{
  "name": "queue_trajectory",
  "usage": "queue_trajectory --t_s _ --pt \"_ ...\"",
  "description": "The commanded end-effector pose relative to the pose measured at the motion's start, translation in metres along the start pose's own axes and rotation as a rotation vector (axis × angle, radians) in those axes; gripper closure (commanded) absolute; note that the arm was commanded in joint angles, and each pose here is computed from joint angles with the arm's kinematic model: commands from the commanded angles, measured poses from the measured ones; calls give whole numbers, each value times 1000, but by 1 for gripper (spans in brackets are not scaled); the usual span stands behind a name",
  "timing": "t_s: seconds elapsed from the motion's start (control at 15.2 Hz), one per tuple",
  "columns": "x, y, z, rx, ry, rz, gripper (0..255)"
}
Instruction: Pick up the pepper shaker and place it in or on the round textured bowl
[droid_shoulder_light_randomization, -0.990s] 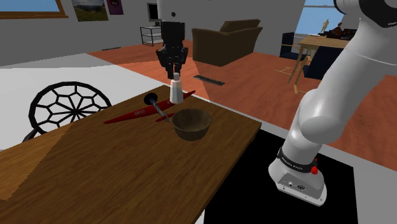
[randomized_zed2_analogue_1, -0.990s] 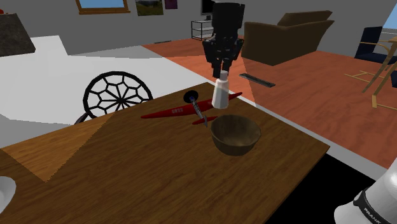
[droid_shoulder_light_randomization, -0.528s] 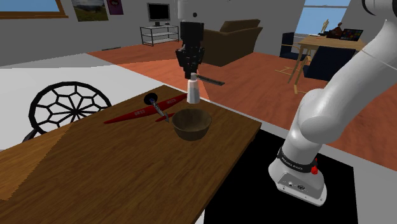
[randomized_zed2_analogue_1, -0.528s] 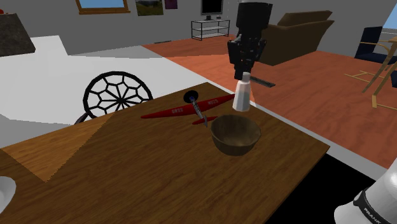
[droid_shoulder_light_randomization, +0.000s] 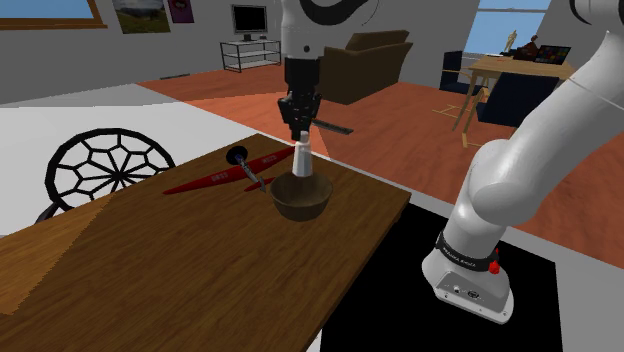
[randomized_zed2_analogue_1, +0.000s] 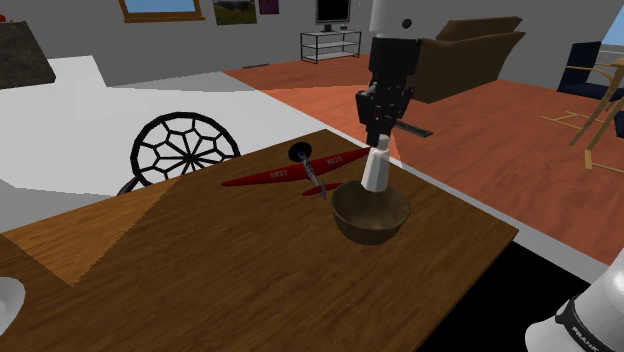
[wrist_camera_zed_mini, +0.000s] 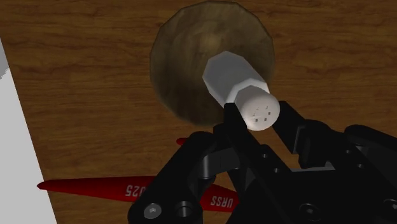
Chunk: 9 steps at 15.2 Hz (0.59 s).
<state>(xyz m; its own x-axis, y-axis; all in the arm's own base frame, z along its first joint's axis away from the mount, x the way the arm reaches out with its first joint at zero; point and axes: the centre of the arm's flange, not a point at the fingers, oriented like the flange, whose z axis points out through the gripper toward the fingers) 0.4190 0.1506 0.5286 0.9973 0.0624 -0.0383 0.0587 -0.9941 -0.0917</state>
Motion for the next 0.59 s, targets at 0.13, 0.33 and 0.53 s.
queue_trajectory --t_s 0.13,0.33,0.53 --pt "0 3 21 0 1 0 255" --pt "0 4 37 0 1 0 255" --pt "1 5 52 0 1 0 255"
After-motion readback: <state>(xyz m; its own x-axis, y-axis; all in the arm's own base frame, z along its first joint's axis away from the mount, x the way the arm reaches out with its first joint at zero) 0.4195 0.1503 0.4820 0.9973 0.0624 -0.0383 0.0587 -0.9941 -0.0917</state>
